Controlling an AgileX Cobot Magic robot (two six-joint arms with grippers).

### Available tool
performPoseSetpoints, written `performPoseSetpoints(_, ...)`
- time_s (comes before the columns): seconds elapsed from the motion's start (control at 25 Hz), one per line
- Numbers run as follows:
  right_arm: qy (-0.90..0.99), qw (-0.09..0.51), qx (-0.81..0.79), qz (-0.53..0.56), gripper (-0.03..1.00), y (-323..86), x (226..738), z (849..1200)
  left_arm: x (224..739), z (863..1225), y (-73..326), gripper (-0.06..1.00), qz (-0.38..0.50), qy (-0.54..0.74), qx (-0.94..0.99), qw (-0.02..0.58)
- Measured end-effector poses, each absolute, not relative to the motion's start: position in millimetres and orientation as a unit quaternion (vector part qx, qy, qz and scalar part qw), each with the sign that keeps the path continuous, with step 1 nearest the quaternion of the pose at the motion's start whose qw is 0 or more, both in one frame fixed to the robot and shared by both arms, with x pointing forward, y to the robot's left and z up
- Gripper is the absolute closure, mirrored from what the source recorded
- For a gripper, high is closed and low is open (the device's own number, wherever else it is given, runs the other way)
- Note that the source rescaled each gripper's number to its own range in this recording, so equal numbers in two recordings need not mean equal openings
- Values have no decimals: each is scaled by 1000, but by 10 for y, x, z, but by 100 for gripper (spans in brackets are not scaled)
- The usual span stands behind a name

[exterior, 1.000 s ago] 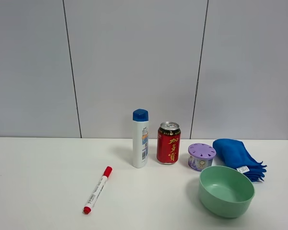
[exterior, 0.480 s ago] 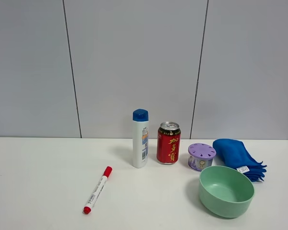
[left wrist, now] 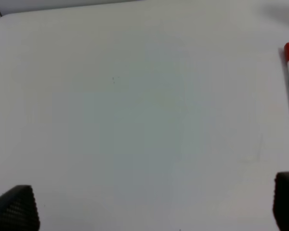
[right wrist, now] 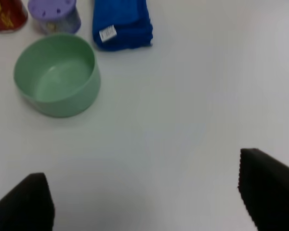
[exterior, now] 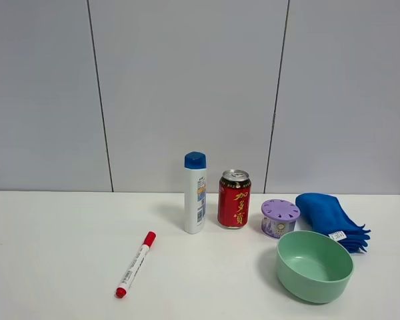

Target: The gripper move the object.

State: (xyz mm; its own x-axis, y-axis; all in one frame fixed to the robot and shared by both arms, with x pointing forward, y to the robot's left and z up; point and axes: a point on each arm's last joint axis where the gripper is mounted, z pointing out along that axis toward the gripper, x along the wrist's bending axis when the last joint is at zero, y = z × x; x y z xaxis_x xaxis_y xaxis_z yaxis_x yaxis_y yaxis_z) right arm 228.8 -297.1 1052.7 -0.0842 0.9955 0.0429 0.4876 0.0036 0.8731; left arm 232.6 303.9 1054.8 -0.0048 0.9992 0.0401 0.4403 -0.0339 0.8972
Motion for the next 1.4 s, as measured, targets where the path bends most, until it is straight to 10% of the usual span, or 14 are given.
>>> performPoseSetpoints(1.4,621,320,586,410,10,-2932,2338,10501,2326,10548,3039,-6,387,594,606,361)
